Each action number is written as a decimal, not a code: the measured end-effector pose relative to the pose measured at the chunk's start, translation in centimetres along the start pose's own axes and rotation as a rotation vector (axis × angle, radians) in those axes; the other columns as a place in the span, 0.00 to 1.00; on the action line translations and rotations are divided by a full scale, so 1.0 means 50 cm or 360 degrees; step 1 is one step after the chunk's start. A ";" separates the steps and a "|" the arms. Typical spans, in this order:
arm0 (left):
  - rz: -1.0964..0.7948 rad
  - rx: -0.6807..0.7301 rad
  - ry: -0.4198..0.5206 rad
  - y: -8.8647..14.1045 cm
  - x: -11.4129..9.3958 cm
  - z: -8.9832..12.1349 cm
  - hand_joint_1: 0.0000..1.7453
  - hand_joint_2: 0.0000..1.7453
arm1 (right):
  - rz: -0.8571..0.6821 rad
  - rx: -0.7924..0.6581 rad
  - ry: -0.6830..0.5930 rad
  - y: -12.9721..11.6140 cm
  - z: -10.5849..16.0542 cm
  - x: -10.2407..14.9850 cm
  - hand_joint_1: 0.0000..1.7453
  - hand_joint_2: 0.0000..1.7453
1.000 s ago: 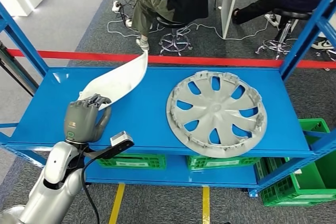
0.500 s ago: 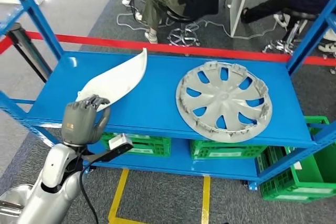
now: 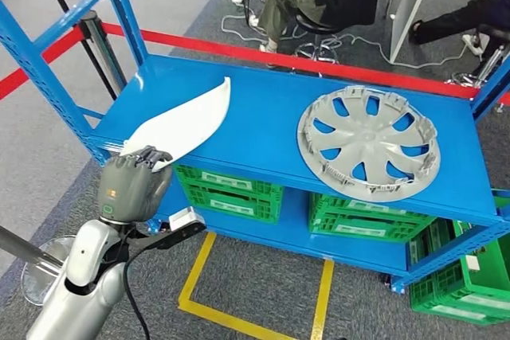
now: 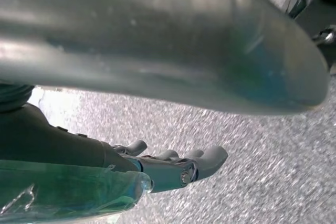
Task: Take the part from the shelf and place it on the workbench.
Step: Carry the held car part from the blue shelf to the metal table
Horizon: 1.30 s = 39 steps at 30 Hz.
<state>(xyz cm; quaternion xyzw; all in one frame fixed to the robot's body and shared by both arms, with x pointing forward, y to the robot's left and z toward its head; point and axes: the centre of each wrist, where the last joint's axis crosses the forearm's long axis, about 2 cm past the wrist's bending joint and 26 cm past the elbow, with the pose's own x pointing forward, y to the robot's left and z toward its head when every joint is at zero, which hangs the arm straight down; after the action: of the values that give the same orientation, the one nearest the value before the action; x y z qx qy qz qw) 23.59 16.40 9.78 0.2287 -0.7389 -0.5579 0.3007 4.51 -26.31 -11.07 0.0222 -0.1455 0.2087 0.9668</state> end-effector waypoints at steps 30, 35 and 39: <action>0.0033 -0.0027 0.0005 -0.007 0.008 0.014 1.00 1.00 | -0.0042 0.0007 0.0001 -0.002 0.000 0.000 0.00 0.00; 0.0041 -0.0031 0.0009 -0.007 0.007 0.015 1.00 1.00 | -0.0056 0.0000 0.0004 -0.003 0.000 0.000 0.00 0.00; 0.0040 -0.0032 0.0009 -0.006 0.006 0.016 1.00 1.00 | -0.0064 0.0001 0.0008 -0.002 0.000 -0.003 0.00 0.00</action>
<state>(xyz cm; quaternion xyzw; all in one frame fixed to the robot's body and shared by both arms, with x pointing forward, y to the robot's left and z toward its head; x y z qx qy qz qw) 22.83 16.66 9.37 0.2179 -0.7353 -0.5608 0.3120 4.44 -26.48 -11.08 0.0249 -0.1425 0.1892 0.9712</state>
